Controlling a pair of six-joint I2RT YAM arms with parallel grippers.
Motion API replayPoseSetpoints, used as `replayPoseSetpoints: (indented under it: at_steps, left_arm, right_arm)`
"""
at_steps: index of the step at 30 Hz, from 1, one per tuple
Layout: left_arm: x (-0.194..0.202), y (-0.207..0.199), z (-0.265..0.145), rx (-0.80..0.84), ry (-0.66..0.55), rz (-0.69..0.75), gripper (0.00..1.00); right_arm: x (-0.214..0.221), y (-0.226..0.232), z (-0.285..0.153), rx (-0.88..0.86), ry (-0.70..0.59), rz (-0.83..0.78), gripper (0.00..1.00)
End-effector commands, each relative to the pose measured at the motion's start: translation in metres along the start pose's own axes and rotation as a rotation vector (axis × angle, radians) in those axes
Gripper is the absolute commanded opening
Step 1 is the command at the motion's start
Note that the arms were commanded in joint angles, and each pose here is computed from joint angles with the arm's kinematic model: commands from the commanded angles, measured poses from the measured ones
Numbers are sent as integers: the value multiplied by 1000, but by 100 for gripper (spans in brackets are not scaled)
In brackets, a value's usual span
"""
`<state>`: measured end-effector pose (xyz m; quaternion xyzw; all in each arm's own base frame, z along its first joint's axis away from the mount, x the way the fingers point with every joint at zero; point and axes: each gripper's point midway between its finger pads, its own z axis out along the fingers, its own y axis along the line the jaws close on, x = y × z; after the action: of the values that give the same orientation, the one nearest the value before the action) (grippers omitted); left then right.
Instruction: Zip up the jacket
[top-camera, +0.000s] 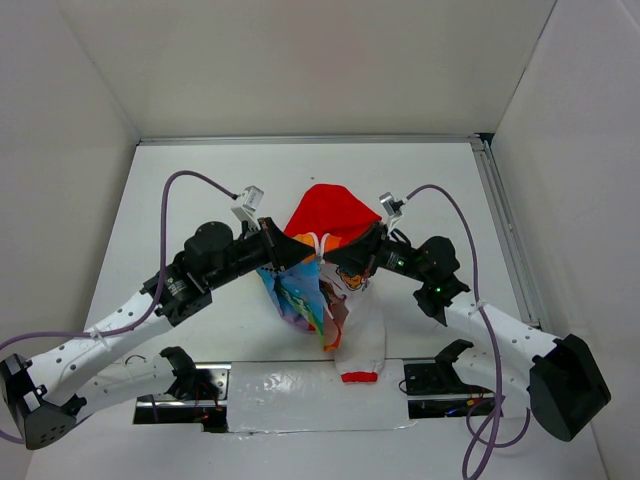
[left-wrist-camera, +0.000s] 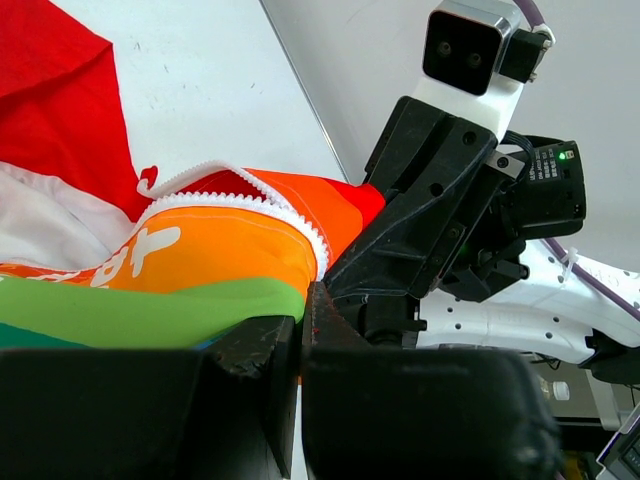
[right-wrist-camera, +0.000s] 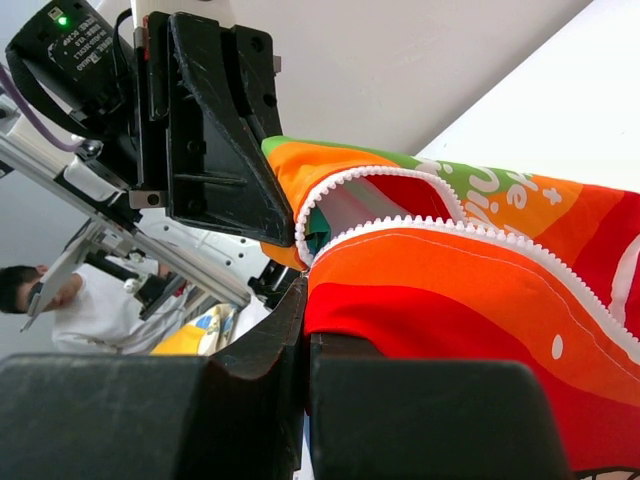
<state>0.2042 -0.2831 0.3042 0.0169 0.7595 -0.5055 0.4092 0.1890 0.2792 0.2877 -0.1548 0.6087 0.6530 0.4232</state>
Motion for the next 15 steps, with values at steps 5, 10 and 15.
replayPoseSetpoints:
  at_steps: [5,10,15]
  left_arm:
    - [-11,-17,-3,61,-35,-14,0]
    - [-14,-16,-6,45,-53,-35,0]
    - [-15,-17,-8,50,-60,-59,0]
  right_arm:
    - [-15,17,-1,-62,-67,-68,0]
    - [-10,12,-3,-36,-46,-73,0]
    - [-4,10,-8,-29,-42,-75,0]
